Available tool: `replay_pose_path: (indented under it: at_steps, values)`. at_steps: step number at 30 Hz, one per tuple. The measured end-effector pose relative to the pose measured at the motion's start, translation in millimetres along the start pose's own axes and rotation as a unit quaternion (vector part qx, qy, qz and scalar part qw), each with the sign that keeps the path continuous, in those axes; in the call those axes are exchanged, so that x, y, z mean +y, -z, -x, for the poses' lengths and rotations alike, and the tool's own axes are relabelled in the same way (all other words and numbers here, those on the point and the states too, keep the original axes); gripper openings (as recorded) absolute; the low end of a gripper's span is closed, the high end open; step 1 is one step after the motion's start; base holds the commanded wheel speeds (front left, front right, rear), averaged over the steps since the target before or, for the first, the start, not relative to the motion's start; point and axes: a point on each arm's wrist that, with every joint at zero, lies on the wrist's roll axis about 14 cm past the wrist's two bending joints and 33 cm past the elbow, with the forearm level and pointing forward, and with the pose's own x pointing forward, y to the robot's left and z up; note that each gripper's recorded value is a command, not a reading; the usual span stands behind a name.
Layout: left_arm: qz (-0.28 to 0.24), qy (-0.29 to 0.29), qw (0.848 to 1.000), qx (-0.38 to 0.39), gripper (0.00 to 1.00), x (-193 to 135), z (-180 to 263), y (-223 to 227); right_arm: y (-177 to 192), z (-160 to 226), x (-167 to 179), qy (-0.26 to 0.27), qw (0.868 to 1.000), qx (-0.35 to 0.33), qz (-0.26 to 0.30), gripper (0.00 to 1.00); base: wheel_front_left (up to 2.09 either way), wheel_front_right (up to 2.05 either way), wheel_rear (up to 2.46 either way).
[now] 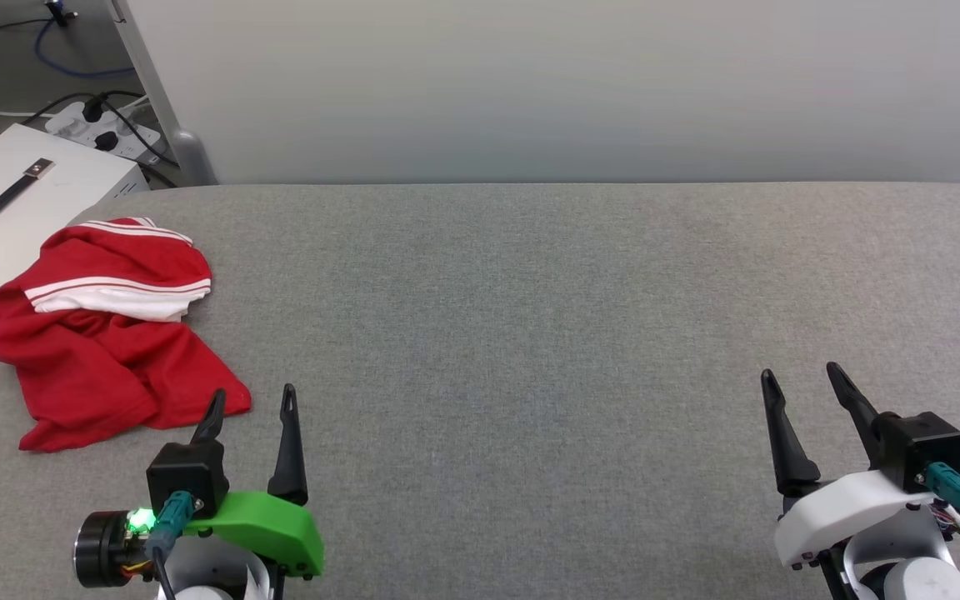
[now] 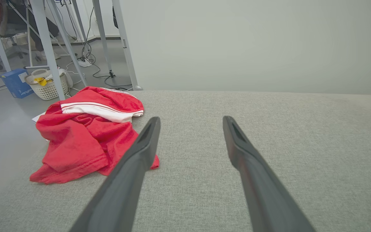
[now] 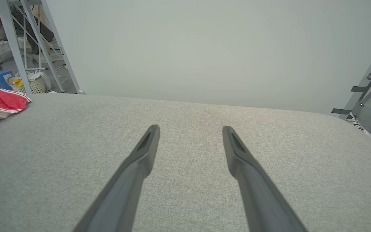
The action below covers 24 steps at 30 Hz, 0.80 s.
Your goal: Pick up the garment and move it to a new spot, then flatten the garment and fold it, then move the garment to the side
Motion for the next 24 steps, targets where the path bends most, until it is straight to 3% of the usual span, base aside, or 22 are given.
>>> replay_pose_path:
  at_steps: [24]
  values:
    - [0.017,0.011,1.000,0.015,1.00,-5,3,19,7,1,-4,0.006,1.000,-0.005,-0.001,1.00,0.00,0.00,0.00]
